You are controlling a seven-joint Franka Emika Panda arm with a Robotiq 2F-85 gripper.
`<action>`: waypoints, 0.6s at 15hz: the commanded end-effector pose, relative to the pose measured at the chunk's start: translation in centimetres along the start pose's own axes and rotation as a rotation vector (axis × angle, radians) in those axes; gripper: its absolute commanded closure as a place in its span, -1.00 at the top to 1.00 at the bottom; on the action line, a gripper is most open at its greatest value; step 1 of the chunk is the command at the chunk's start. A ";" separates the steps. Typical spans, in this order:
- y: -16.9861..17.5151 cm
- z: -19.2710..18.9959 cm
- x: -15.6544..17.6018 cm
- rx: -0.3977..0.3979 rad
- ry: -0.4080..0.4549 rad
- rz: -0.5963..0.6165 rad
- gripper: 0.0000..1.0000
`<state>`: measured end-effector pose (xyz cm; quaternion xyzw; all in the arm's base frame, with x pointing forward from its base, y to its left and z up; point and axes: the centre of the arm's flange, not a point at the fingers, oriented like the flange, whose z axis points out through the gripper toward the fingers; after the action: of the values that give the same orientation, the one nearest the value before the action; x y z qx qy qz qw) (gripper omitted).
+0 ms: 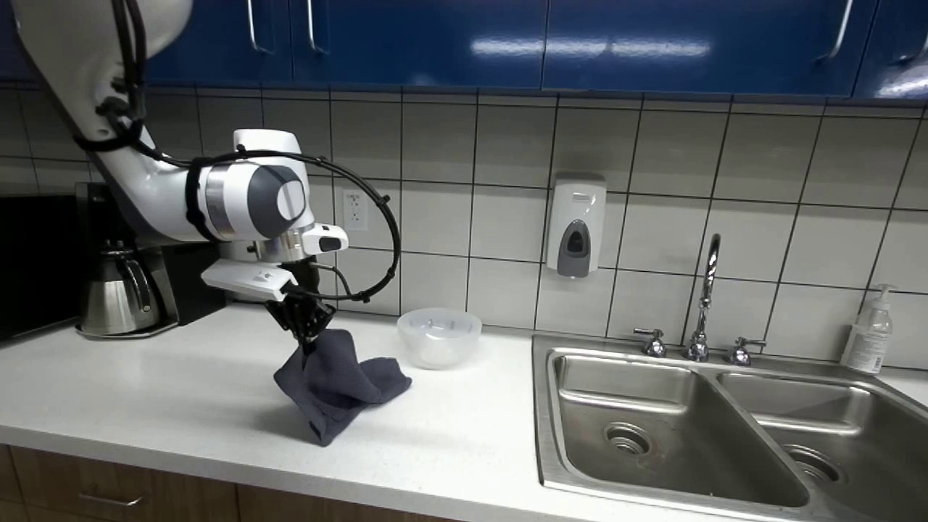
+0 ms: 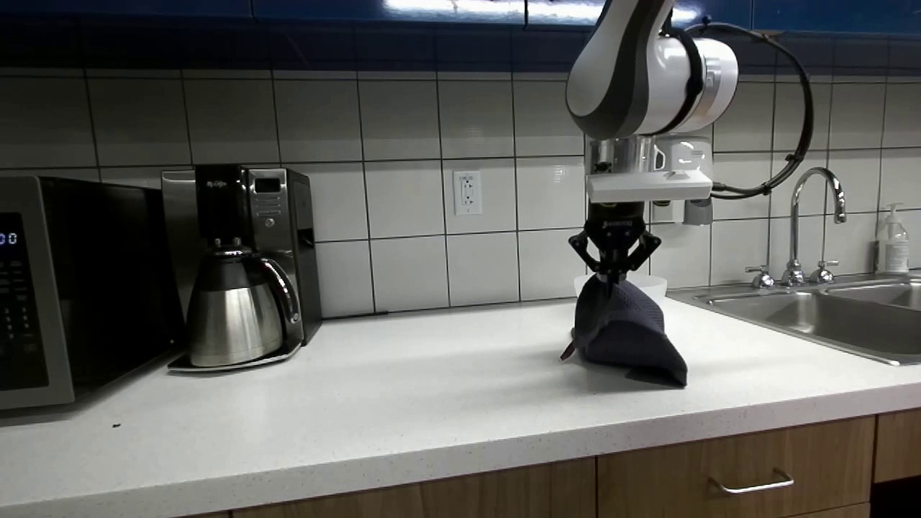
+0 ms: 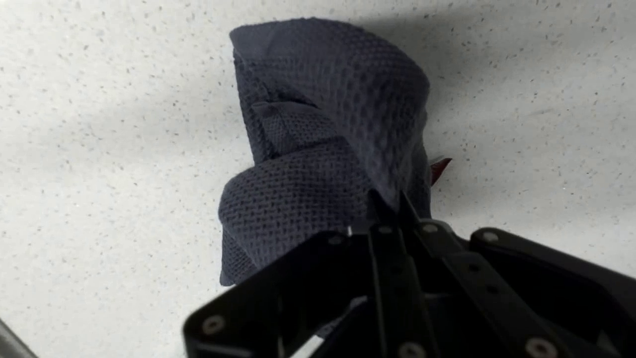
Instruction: Take the towel out of the bowl.
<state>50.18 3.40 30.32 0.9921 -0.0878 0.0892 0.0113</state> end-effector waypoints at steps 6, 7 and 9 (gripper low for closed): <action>2.0 4.7 3.4 -0.026 -0.060 0.078 -0.99; 2.2 5.3 3.6 -0.028 -0.071 0.079 -0.90; 2.3 6.0 3.8 -0.036 -0.080 0.082 -0.40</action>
<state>53.05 0.18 25.80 0.9909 -0.1205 0.0576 0.0184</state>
